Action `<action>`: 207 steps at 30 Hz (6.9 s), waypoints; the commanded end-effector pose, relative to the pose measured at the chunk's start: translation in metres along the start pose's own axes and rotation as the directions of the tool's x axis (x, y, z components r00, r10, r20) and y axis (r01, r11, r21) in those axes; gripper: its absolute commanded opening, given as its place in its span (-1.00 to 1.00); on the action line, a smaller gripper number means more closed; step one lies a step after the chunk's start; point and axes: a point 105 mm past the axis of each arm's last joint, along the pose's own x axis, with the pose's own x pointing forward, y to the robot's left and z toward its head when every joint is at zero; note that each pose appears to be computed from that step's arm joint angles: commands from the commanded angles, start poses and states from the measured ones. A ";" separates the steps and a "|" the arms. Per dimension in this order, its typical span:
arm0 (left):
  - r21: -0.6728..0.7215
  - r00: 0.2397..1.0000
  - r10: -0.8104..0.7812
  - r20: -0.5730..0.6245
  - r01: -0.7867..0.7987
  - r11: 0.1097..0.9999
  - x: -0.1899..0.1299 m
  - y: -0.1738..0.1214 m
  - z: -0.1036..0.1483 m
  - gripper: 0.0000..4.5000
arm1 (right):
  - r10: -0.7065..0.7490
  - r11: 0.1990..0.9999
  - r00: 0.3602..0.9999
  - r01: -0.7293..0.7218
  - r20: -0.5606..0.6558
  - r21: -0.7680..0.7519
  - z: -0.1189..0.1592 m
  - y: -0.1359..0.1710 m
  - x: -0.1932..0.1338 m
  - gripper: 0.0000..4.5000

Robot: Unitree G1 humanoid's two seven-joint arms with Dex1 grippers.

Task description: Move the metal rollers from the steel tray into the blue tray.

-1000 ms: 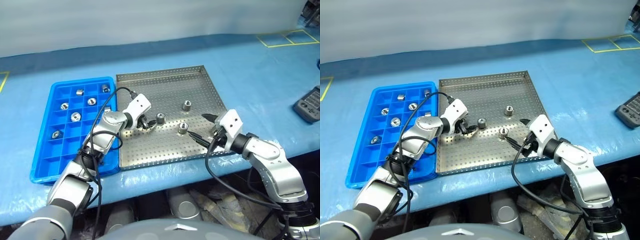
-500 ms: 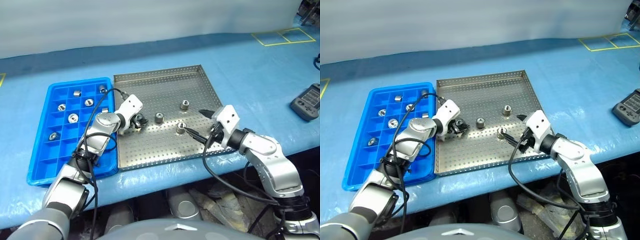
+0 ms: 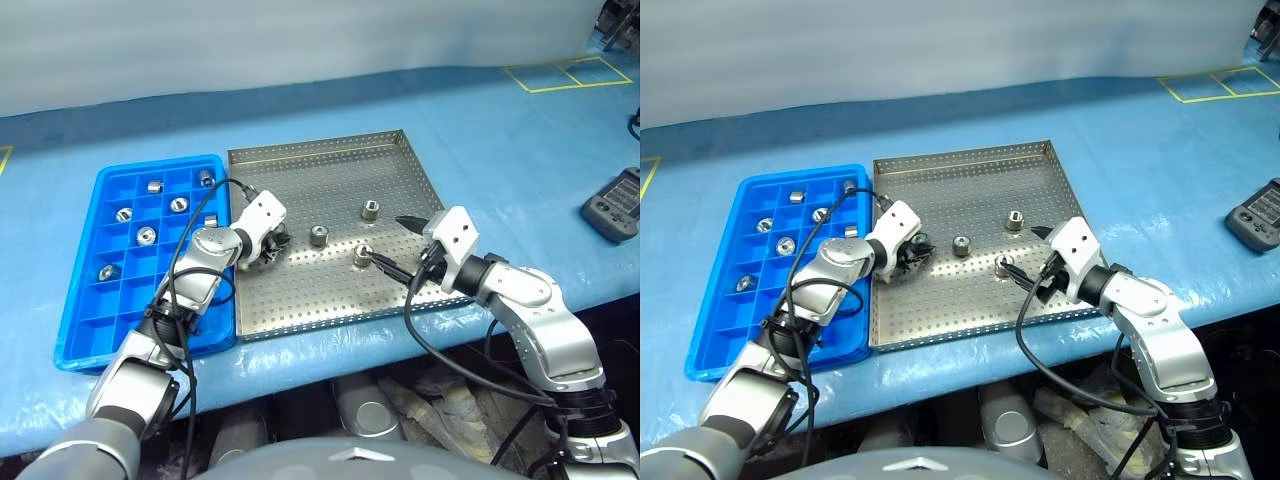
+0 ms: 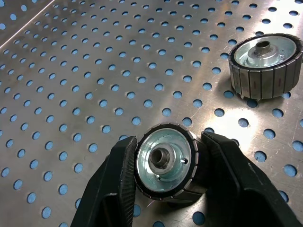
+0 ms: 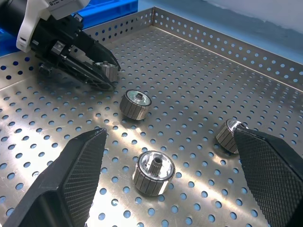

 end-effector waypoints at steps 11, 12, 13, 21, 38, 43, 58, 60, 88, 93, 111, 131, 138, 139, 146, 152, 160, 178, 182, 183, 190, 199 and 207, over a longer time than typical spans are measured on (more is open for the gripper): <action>-0.061 0.955 0.039 0.295 -0.022 0.998 -0.044 0.012 0.068 -0.17 | 0.040 0.999 0.998 -0.038 0.054 -0.032 0.013 0.005 0.009 1.00; -0.065 0.951 0.069 0.300 -0.051 0.997 -0.053 0.018 0.068 -0.17 | 0.048 0.998 0.997 -0.046 0.056 -0.032 0.013 0.006 0.011 1.00; -0.067 0.949 0.089 0.303 -0.072 0.995 -0.060 0.021 0.068 -0.17 | 0.054 0.998 0.997 -0.052 0.057 -0.033 0.014 0.007 0.012 1.00; -0.103 0.898 0.414 0.150 -0.402 0.910 -0.133 0.059 0.021 -0.17 | 0.170 0.985 0.983 -0.167 0.075 -0.040 0.017 0.024 0.030 1.00; -0.169 0.790 0.590 -0.167 -0.613 0.772 -0.215 0.021 -0.058 -0.17 | 0.365 0.930 0.926 -0.357 0.096 -0.090 0.029 0.043 0.060 1.00; -0.181 0.780 0.594 -0.195 -0.624 0.760 -0.213 0.019 -0.066 -0.17 | 0.398 0.916 0.913 -0.389 0.088 -0.103 0.029 0.047 0.060 1.00; -0.195 0.763 0.616 -0.197 -0.646 0.738 -0.207 0.031 -0.068 0.72 | 0.377 0.924 0.922 -0.368 0.088 -0.106 0.029 0.044 0.056 1.00; -0.210 0.766 0.622 -0.165 -0.643 0.736 -0.205 0.033 -0.062 0.97 | 0.372 0.926 0.924 -0.363 0.089 -0.106 0.029 0.044 0.055 1.00; -0.039 0.958 -0.064 0.278 0.078 0.996 -0.009 -0.020 0.071 0.97 | 0.046 0.997 0.999 -0.045 0.009 -0.070 0.005 0.019 0.003 1.00; 0.004 0.953 -0.179 0.246 0.183 0.983 0.003 -0.039 0.070 0.97 | 0.021 0.998 1.000 -0.020 0.015 -0.057 0.005 0.021 0.001 1.00; 0.010 0.986 -0.127 0.104 0.127 0.992 0.019 -0.034 0.039 0.97 | 0.002 0.999 1.000 0.000 0.028 -0.054 0.006 0.020 0.003 1.00; -0.007 0.988 -0.126 0.087 0.127 0.992 0.023 -0.037 0.031 0.02 | 0.022 0.998 0.999 -0.020 0.041 -0.056 0.009 0.023 0.007 1.00; -0.020 0.988 -0.130 0.089 0.132 0.991 0.024 -0.039 0.029 -0.17 | 0.034 0.998 0.998 -0.031 0.048 -0.058 0.010 0.025 0.010 1.00; -0.018 0.988 -0.129 0.086 0.131 0.991 0.024 -0.039 0.029 -0.17 | 0.035 0.998 0.998 -0.032 0.049 -0.058 0.011 0.025 0.011 1.00; -0.004 0.990 -0.101 0.099 0.102 0.995 0.019 -0.032 0.030 -0.17 | 0.043 0.998 0.998 -0.040 0.051 -0.058 0.011 0.026 0.012 1.00; -0.013 0.986 -0.073 0.148 0.076 0.997 0.006 -0.023 0.039 -0.17 | 0.065 0.996 0.996 -0.061 0.054 -0.062 0.012 0.029 0.016 1.00; -0.051 0.975 0.133 0.178 -0.126 0.991 -0.064 0.018 0.035 -0.17 | 0.128 0.990 0.990 -0.124 0.061 -0.064 0.013 0.033 0.027 1.00; -0.197 0.870 0.486 -0.081 -0.492 0.848 -0.185 0.024 -0.038 -0.17 | 0.302 0.950 0.950 -0.293 0.080 -0.109 0.021 0.046 0.057 1.00; -0.211 0.857 0.504 -0.108 -0.516 0.830 -0.182 0.027 -0.046 -0.17 | 0.310 0.947 0.948 -0.300 0.080 -0.116 0.022 0.045 0.058 1.00; -0.218 0.856 0.506 -0.101 -0.516 0.828 -0.180 0.028 -0.045 -0.17 | 0.310 0.947 0.948 -0.299 0.080 -0.117 0.022 0.045 0.058 1.00; -0.239 0.864 0.494 -0.098 -0.502 0.831 -0.166 0.031 -0.045 -0.17 | 0.298 0.950 0.951 -0.287 0.083 -0.119 0.023 0.045 0.054 1.00; -0.203 0.880 0.458 -0.130 -0.475 0.856 -0.153 0.031 -0.053 0.16 | 0.267 0.960 0.960 -0.258 0.081 -0.111 0.021 0.042 0.049 1.00; -0.206 0.878 0.476 -0.056 -0.477 0.855 -0.153 0.034 -0.038 0.99 | 0.258 0.962 0.963 -0.249 0.077 -0.111 0.021 0.041 0.048 1.00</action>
